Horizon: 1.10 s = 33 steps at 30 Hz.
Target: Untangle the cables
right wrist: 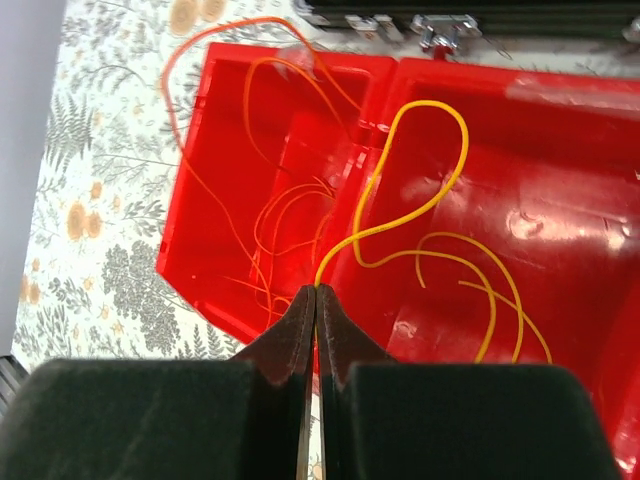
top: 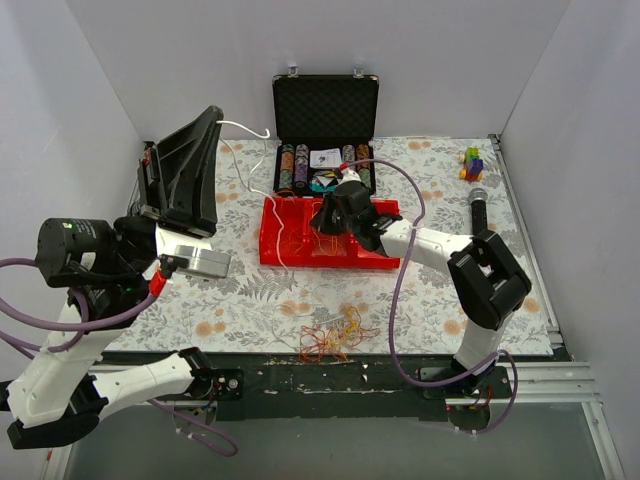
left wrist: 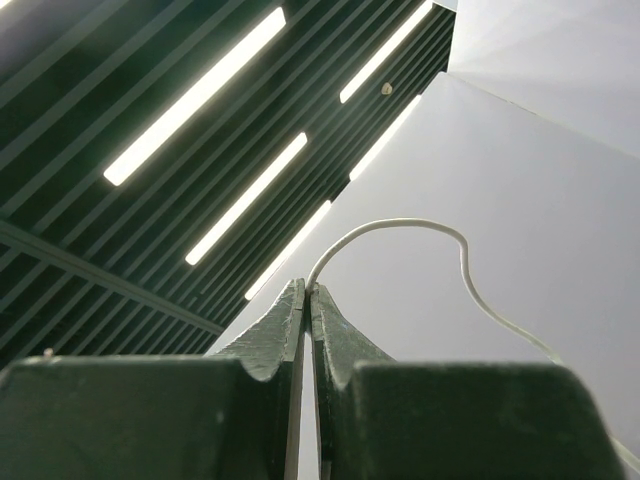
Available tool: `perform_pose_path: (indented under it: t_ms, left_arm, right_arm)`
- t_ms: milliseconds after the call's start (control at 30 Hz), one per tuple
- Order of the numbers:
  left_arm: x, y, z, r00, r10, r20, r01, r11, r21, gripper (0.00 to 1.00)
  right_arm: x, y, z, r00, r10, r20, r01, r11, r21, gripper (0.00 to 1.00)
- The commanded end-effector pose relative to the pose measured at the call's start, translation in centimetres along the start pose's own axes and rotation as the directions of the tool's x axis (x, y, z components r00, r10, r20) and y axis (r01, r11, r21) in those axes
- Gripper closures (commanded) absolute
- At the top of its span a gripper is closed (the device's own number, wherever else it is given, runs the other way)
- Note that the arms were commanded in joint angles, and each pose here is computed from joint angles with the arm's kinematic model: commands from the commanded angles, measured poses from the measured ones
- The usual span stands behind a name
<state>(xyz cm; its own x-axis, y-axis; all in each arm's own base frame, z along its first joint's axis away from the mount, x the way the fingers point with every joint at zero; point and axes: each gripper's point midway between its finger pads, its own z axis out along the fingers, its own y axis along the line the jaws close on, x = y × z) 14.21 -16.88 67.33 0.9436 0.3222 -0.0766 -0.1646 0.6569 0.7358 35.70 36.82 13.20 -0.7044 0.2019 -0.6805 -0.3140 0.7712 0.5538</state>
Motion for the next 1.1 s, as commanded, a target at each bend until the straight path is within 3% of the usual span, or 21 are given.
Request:
perform_pose_path:
  t_ms: [0,233,300,467,567,800,1067]
  left_arm:
    - [-0.1,0.0,-0.2,1.000,0.002,0.003,-0.002,1.000,0.000,1.00]
    - [-0.2,0.2,-0.4,1.000,0.005,0.006,-0.005,1.000,-0.003,1.00]
    - [-0.2,0.0,-0.3,1.000,0.003,0.006,-0.003,1.000,0.001,1.00]
    - [-0.2,0.0,-0.3,1.000,0.005,0.008,-0.005,1.000,0.001,1.00]
    - [-0.3,0.0,-0.2,1.000,0.005,0.012,-0.005,1.000,0.002,1.00]
    - [-0.5,-0.1,-0.1,1.000,0.002,0.025,-0.002,1.000,0.007,1.00]
    - [-0.5,-0.1,0.0,1.000,0.001,0.028,-0.002,1.000,0.009,1.00]
  right_arm:
    - [2.2,-3.0,0.3,0.992,0.106,-0.060,-0.098,0.986,0.133,0.95]
    - [4.0,-6.1,0.3,0.977,0.181,-0.112,-0.145,0.951,0.272,0.94]
    - [3.8,-6.2,0.4,0.977,0.179,-0.118,-0.141,0.950,0.278,0.90]
    - [2.0,-4.9,-0.1,0.985,0.145,-0.090,-0.120,0.963,0.241,0.54]
    - [0.5,-3.7,-0.9,0.990,0.126,-0.061,-0.111,0.972,0.205,0.41]
    - [-2.5,-0.4,-2.3,0.997,0.073,-0.011,-0.071,0.991,0.113,0.39]
    - [-5.0,0.3,-4.5,0.998,-0.005,0.067,-0.005,0.989,0.148,0.38]
